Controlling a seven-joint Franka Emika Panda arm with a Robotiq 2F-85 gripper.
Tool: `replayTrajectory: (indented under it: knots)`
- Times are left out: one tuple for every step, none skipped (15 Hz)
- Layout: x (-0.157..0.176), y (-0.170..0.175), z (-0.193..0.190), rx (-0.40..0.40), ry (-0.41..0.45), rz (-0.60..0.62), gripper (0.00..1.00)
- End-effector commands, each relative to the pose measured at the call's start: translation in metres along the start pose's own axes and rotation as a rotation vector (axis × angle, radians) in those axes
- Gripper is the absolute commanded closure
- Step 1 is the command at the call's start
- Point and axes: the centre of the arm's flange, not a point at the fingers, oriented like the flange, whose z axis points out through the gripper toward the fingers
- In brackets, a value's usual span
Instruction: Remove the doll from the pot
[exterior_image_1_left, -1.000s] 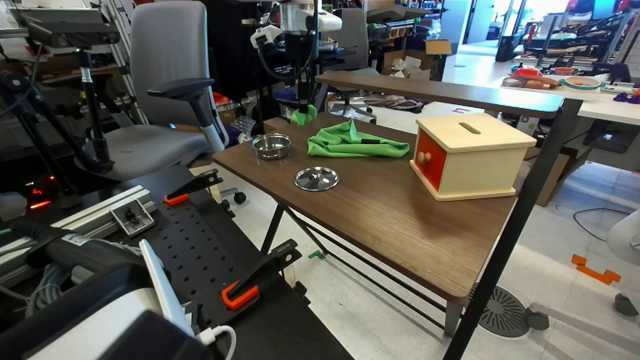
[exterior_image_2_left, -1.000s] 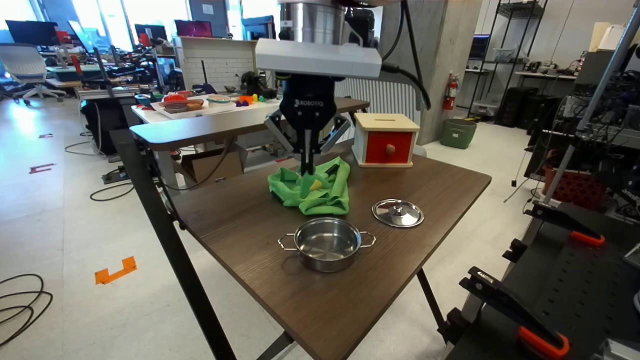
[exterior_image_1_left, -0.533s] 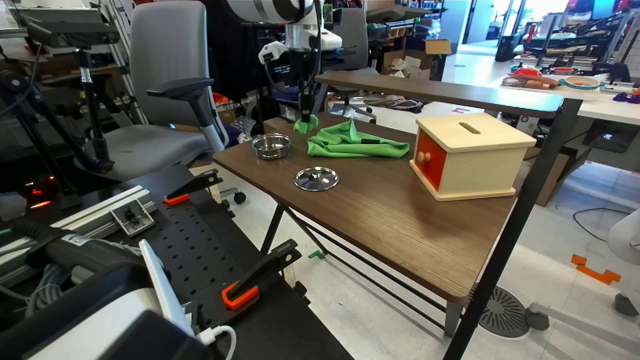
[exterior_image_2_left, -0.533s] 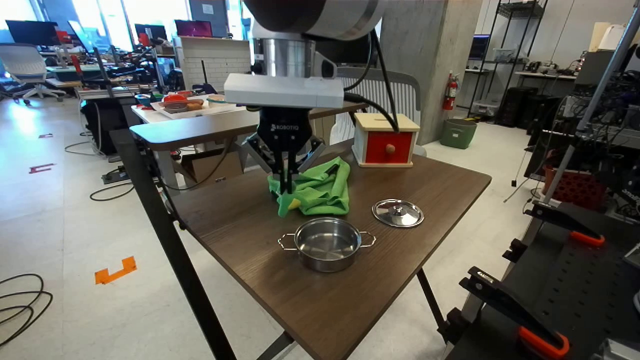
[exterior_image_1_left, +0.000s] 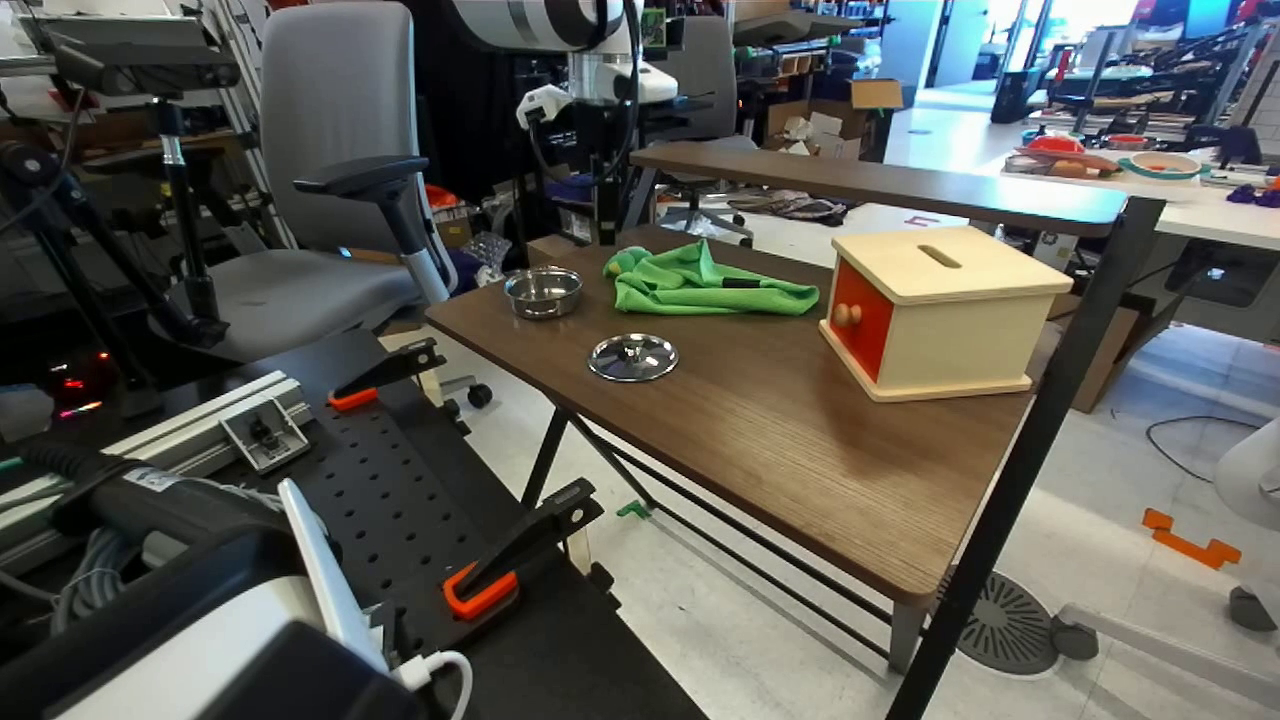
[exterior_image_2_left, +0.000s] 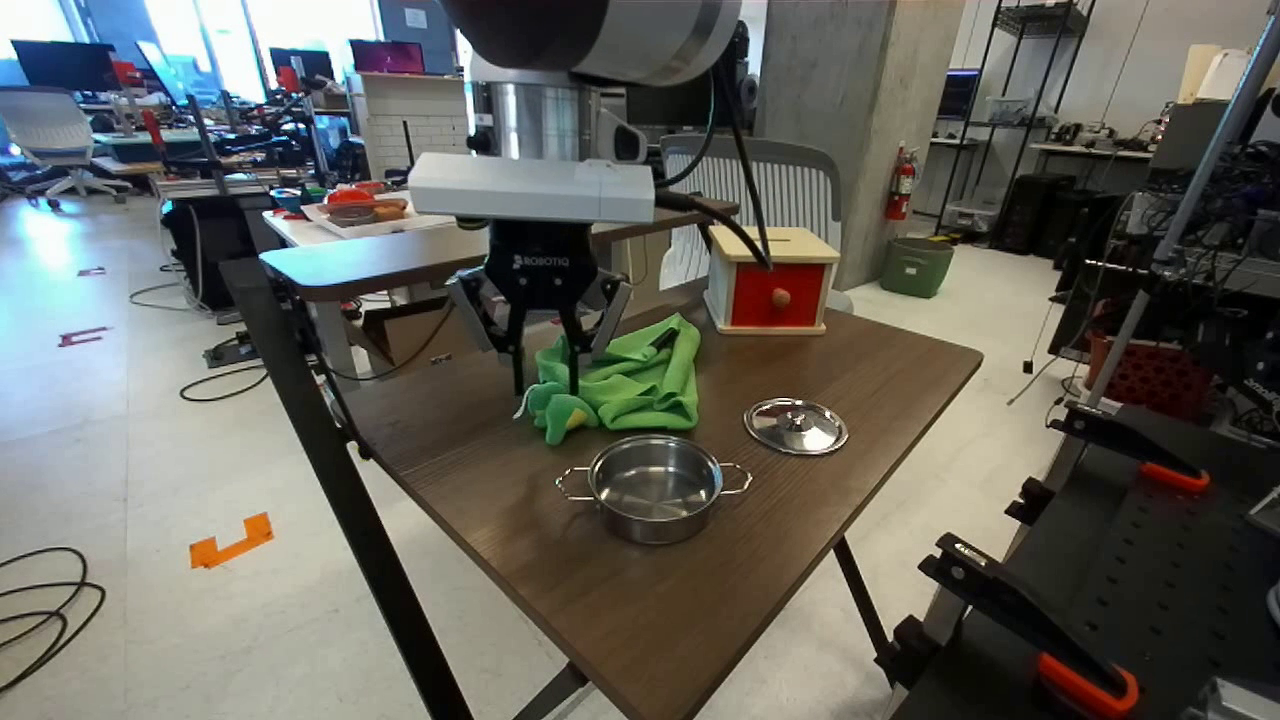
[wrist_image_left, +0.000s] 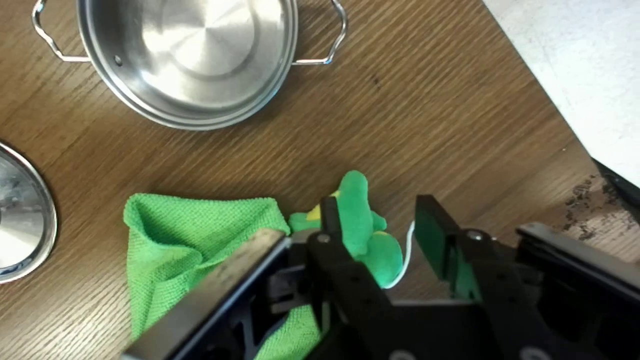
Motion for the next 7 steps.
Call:
replayTrajectory:
  knots:
    - [-0.013,0.013,-0.033,0.002,-0.031,0.009,0.25]
    - [-0.020,0.022,-0.043,-0.033,-0.044,0.021,0.17]
    - [-0.026,0.032,-0.051,-0.075,-0.055,0.015,0.10]
    - [-0.035,0.045,-0.061,-0.135,-0.059,0.009,0.03]
    - [-0.043,0.057,-0.066,-0.174,-0.106,-0.017,0.00]
    - [-0.019,0.027,-0.038,-0.109,-0.075,0.002,0.13]
    - [-0.026,0.035,-0.046,-0.137,-0.096,0.002,0.05]
